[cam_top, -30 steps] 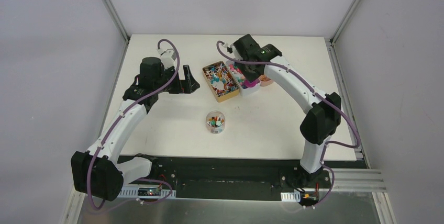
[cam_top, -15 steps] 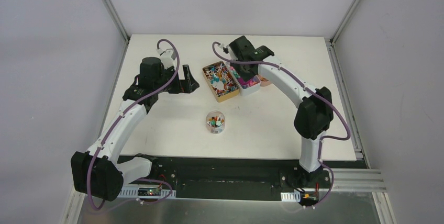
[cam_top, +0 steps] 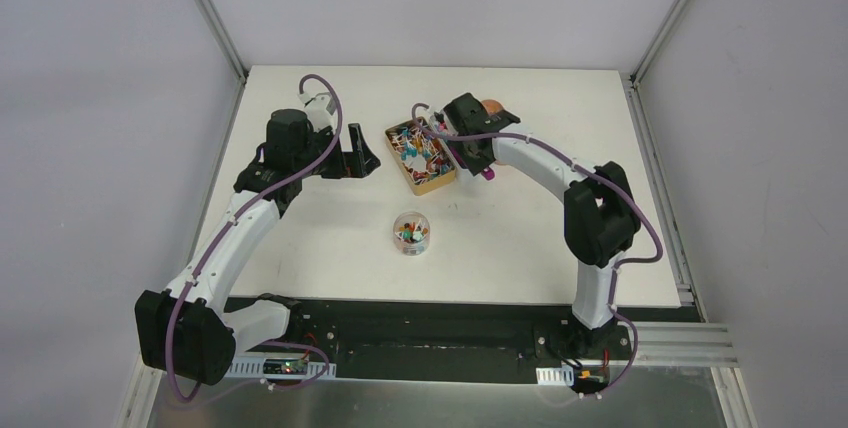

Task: Pack the candies
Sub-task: Scoop the fake candies from the storage box.

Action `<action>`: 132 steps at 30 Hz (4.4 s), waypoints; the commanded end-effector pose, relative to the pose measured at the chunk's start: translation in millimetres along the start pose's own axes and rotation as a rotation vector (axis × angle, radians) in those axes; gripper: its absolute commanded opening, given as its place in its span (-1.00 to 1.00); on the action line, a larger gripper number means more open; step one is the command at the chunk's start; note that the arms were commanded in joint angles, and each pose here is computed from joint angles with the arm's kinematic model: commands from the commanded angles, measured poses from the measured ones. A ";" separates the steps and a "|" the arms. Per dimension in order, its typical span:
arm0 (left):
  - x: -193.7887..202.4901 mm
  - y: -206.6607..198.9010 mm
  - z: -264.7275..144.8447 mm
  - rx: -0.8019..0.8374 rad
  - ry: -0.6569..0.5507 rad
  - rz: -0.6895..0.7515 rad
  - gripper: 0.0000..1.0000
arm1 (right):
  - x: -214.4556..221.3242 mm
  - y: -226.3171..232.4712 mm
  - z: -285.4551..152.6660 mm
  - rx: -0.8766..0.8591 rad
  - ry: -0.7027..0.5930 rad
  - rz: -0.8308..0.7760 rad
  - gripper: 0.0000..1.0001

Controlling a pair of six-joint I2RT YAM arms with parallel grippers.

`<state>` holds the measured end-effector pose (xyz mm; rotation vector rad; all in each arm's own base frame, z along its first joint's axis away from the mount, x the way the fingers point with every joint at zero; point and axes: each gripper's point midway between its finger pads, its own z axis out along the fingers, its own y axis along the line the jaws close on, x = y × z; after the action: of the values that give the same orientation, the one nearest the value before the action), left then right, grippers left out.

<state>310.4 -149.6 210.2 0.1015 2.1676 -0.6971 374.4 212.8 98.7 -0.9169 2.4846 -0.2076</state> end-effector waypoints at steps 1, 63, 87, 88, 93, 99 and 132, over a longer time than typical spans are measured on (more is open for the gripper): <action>-21.1 -4.0 -9.9 -0.001 -0.073 0.034 0.98 | -28.1 1.1 -13.7 -0.018 -0.144 0.039 -1.00; -63.6 20.4 321.3 0.345 0.121 -0.525 -0.46 | -52.1 -7.0 7.1 -0.072 -0.247 0.053 -1.00; -41.1 -3.3 321.0 0.431 0.172 -0.521 -0.49 | -45.3 -6.4 20.9 -0.034 -0.378 0.050 -1.00; -41.4 -5.3 320.8 0.439 0.172 -0.520 -0.49 | -44.3 -6.4 20.2 -0.033 -0.385 0.047 -1.00; -41.1 -10.4 321.6 0.455 0.171 -0.524 -0.49 | -39.4 -11.3 19.9 -0.002 -0.380 0.043 -1.00; -39.2 -14.6 323.1 0.468 0.174 -0.530 -0.50 | -40.6 -14.9 21.9 0.012 -0.392 0.045 -1.00; -107.9 -36.9 299.9 0.536 0.058 -0.470 -0.39 | -20.3 -38.9 -46.5 0.049 -0.463 0.066 -1.00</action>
<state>573.0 -320.0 111.5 -0.1911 2.1094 -1.5365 389.7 194.8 124.6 -0.7901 2.1465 -0.0613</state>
